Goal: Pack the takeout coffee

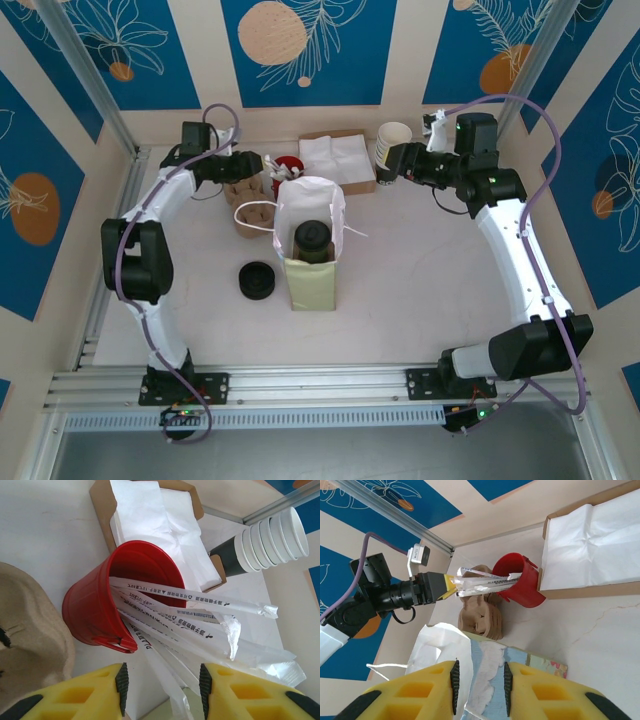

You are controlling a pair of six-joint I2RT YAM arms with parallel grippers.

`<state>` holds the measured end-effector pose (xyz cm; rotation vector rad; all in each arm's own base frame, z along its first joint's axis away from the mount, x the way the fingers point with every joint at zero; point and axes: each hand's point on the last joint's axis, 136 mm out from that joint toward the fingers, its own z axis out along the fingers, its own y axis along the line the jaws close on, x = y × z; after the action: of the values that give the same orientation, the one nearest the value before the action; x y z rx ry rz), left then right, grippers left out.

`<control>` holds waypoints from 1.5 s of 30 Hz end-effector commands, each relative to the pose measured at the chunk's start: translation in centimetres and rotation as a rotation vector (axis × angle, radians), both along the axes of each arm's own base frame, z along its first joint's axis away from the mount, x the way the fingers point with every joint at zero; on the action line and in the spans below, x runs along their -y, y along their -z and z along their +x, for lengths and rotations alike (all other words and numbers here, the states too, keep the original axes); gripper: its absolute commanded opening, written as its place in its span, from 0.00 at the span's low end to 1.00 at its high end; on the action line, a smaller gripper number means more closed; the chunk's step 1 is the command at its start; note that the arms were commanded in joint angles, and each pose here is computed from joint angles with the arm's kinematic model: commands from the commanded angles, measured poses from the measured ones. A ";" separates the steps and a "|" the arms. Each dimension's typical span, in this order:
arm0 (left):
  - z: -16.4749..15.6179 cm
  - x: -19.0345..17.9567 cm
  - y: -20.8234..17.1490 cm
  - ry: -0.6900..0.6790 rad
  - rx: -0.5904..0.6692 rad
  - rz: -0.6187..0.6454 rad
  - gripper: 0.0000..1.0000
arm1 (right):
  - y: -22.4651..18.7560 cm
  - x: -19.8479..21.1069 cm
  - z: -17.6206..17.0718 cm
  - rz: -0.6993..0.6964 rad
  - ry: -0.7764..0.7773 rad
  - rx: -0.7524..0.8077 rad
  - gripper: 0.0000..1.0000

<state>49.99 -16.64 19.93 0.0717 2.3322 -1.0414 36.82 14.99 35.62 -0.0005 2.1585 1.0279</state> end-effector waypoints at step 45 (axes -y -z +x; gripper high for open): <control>-2.1 0.6 -0.6 -0.039 -0.011 0.130 0.18 | 0.8 1.5 -0.7 0.007 0.006 0.010 0.32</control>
<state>48.88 -17.23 18.32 0.0362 2.4188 -0.9202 37.05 13.53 34.20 0.0456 2.1697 1.0270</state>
